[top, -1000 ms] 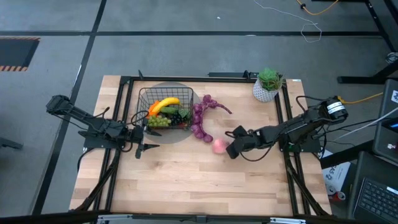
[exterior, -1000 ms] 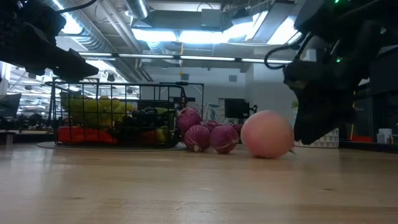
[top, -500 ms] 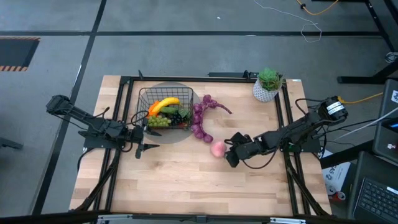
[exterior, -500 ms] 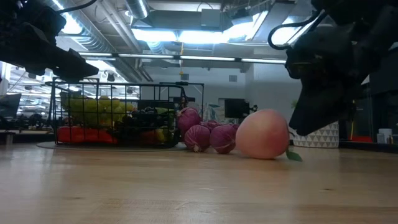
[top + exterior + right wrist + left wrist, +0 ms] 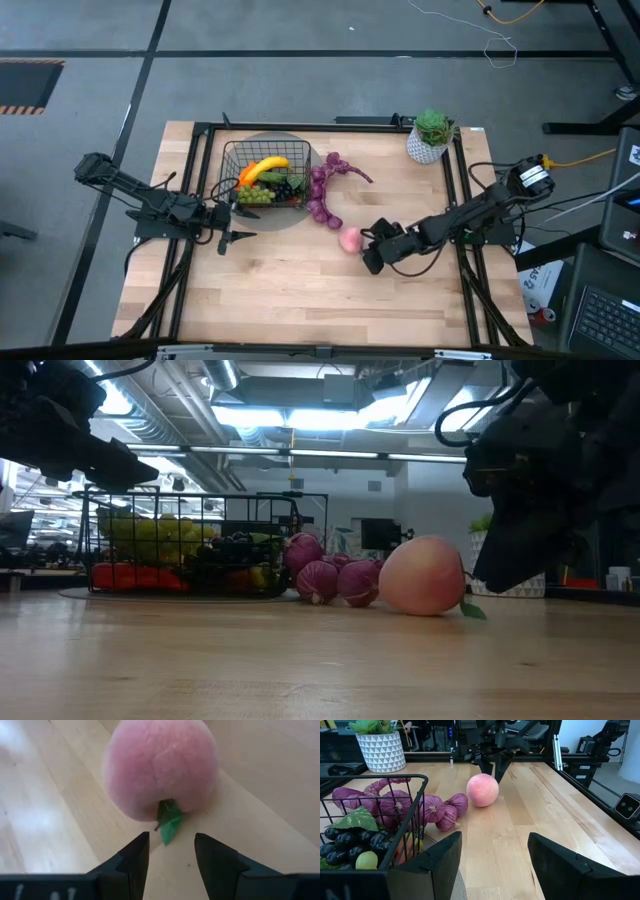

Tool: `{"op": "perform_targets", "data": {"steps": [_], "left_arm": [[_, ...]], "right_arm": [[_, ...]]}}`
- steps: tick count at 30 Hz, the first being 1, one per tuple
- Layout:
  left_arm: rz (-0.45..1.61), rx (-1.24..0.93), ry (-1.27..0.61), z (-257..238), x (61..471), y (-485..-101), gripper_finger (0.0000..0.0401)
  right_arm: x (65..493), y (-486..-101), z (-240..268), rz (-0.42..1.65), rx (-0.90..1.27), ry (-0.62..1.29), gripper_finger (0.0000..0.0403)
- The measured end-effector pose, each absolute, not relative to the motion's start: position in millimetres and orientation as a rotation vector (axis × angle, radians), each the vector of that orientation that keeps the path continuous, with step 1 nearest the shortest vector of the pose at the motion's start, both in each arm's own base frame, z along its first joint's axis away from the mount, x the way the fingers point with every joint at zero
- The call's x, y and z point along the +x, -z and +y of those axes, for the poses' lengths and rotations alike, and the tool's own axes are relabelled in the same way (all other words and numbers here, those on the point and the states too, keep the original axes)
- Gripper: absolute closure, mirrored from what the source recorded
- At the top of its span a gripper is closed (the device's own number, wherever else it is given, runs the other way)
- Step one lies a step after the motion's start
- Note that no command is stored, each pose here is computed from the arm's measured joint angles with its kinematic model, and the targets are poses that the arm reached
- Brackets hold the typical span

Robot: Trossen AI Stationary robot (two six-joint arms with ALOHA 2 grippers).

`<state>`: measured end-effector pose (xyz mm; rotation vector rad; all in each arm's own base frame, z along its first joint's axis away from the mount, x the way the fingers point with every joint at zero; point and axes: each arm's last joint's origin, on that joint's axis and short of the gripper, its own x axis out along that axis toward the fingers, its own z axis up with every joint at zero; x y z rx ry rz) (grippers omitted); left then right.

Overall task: Build produce basket
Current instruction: Put the peach into the wire basket

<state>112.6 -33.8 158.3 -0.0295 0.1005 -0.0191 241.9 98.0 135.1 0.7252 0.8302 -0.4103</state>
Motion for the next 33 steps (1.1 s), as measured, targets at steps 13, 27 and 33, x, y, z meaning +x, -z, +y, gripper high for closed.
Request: {"op": "perform_targets", "data": {"steps": [13, 27, 33], "left_arm": [[0.1, -0.03, 0.021, -33.8, 112.6, -158.3, 0.0177], [0.101, -0.03, 0.023, -33.9, 112.6, -158.3, 0.0177], [0.101, -0.03, 0.023, -33.9, 112.6, -158.3, 0.0177]], "right_arm": [[248.0, -126.4, 101.0, 0.83, 0.716, 0.38, 0.0245], [247.6, -126.1, 99.3, 0.811, 0.666, 0.404, 0.0245], [247.6, -126.2, 99.0, 0.805, 0.661, 0.411, 0.0245]]}}
